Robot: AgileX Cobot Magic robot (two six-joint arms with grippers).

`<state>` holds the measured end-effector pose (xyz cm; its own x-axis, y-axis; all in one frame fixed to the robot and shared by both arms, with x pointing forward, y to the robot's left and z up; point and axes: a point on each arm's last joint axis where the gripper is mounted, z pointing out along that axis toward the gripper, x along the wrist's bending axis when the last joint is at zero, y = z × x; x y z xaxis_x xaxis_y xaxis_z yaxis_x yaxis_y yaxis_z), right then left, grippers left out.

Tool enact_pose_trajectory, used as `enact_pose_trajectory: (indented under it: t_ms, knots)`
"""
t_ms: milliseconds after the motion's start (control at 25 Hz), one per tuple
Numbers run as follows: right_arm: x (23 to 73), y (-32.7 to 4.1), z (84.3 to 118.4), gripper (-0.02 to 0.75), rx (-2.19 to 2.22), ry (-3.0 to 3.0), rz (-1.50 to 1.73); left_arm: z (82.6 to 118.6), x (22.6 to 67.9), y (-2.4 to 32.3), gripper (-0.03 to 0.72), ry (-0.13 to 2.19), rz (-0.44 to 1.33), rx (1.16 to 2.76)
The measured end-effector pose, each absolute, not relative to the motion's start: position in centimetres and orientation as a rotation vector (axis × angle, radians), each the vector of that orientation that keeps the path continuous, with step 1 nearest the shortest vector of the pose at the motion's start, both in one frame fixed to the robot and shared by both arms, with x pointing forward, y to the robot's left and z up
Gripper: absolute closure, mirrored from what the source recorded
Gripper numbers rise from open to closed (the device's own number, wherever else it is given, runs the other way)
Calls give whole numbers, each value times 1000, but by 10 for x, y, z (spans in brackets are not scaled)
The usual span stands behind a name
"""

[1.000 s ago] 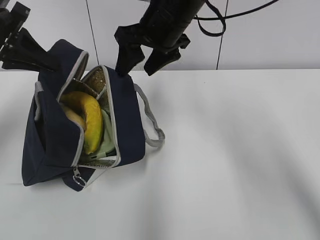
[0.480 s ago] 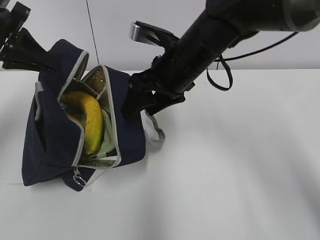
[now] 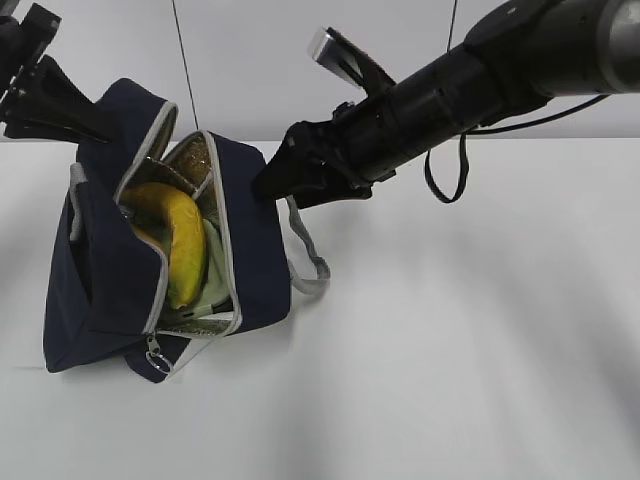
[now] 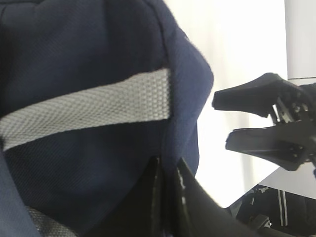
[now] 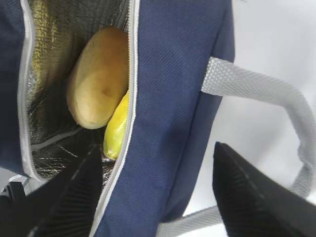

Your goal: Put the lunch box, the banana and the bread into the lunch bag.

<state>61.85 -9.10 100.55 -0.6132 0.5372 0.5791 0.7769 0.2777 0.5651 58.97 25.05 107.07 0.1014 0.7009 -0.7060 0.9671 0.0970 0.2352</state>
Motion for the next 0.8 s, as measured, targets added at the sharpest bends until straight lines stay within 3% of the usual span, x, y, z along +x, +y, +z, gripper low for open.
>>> enact_pose_trajectory:
  t_ms: [400,480,680,800]
  knots:
    - [628,-81,967,286,-1211,-2181,-1238,1071,590,250,703,1659,-470,1664]
    - [629,-80,963,337,-1203,-2169,-1254,1071,590,250,703,1659,-470,1664]
    - [631,-78,965,566,-1178,-2155,-1309,1071,590,250,703,1659,-470,1664]
    - [630,-77,966,663,-1149,-2159,-1322,1071,590,251,703,1660,-469,1665]
